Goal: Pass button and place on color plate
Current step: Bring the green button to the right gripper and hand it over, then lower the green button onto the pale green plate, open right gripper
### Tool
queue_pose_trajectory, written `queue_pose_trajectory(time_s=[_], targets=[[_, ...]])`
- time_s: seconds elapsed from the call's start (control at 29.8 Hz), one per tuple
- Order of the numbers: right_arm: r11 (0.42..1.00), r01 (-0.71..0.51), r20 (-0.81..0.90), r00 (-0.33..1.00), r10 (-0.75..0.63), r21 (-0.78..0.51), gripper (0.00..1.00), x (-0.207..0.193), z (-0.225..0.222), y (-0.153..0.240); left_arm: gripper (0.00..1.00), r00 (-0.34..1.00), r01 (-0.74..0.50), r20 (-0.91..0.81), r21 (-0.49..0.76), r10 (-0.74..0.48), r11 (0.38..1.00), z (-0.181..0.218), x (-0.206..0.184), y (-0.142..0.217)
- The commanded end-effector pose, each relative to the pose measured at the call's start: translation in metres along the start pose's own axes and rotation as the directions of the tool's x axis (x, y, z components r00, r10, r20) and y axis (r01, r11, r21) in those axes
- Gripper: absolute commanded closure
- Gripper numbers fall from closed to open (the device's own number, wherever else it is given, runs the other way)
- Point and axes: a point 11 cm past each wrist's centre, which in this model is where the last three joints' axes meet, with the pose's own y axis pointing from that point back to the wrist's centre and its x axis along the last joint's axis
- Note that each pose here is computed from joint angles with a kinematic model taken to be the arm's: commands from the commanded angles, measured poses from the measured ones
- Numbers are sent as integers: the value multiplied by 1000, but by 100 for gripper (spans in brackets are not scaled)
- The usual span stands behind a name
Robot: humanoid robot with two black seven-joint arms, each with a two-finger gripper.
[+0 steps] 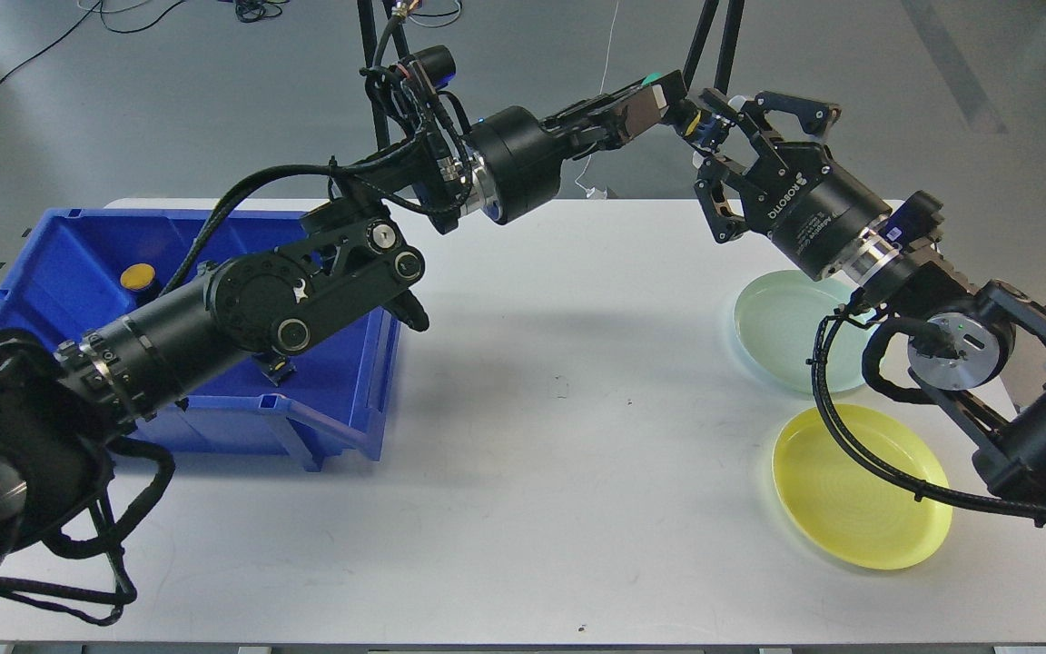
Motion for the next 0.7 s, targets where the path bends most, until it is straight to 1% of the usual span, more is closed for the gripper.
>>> queue_pose_trajectory(time_s=[0.0, 0.1, 0.23, 0.3, 0.4, 0.44, 0.54, 0.57, 0.67], targets=[[1000, -2, -1, 1000, 2, 0, 84, 1, 0, 0, 44, 1000, 1, -3, 0, -1, 1000, 0, -1, 0], [1000, 0, -3, 1000, 0, 3, 84, 0, -2, -1, 39, 1000, -1, -6, -1, 1, 1000, 0, -1, 0], [1000, 1, -4, 1000, -1, 4, 84, 0, -2, -1, 26, 1000, -4, -12, -10, 4, 1000, 3, -1, -2], [1000, 0, -7, 1000, 0, 5, 84, 1, -4, -1, 17, 1000, -18, -25, -19, 18, 1000, 5, 2, -3], [1000, -20, -22, 1000, 20, 0, 84, 8, -7, 5, 11, 999, -33, -30, -21, 33, 999, 4, 6, -1], [999, -48, -43, 998, 47, -9, 83, 18, -9, 12, 9, 998, -46, -39, -21, 46, 999, 4, 9, 0], [986, -156, -189, 972, 142, -61, 83, 57, -16, 38, 6, 990, -101, -98, -27, 98, 994, 3, 23, 3], [980, -182, -230, 960, 159, -84, 83, 66, -12, 44, 6, 987, -114, -119, -22, 110, 993, 1, 25, 6], [958, -253, -273, 939, 210, -132, 83, 88, 2, 67, 5, 978, -140, -158, -14, 136, 990, -3, 31, 10]])
